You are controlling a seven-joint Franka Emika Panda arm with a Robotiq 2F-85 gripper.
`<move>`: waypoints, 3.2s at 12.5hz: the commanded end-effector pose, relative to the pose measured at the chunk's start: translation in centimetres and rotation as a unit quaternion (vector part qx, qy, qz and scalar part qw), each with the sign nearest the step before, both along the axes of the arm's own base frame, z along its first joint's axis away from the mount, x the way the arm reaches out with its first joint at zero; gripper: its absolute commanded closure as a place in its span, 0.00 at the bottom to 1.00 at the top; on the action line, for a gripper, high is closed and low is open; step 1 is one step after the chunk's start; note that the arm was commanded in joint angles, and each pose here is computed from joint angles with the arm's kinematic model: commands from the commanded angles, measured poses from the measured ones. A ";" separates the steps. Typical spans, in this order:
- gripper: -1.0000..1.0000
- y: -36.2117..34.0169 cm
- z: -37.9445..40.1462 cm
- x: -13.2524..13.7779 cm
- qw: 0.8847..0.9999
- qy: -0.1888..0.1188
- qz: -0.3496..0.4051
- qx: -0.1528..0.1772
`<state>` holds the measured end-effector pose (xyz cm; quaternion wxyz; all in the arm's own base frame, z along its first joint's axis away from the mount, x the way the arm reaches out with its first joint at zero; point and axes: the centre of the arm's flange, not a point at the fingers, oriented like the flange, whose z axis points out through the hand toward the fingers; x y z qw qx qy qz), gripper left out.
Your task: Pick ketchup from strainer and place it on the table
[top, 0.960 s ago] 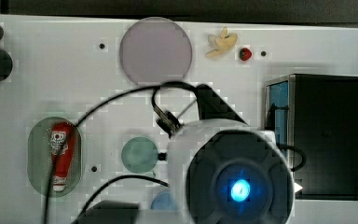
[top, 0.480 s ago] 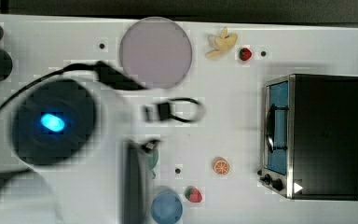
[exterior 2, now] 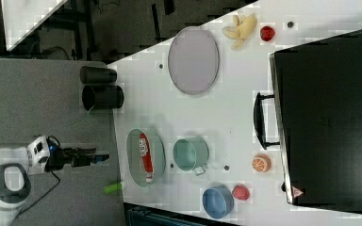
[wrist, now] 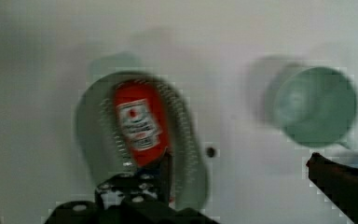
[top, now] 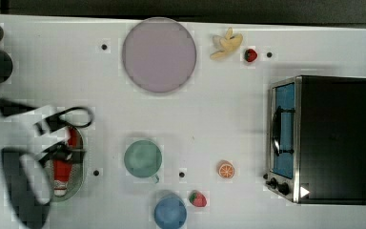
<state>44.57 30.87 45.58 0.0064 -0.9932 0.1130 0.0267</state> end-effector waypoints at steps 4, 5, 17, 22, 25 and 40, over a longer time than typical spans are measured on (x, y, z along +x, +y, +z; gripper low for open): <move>0.00 5.7 -8.2 -2.5 0.997 -0.020 0.038 0.058; 0.00 6.0 -10.0 -2.7 0.996 -0.030 0.047 0.066; 0.00 7.7 -26.0 -2.9 0.996 -0.023 0.061 0.067; 0.29 8.6 -29.1 -2.9 0.996 -0.026 0.078 0.041; 0.44 9.0 -28.1 -2.8 0.995 -0.034 0.080 0.045; 0.44 1.9 -4.3 2.5 0.995 0.039 0.095 -0.001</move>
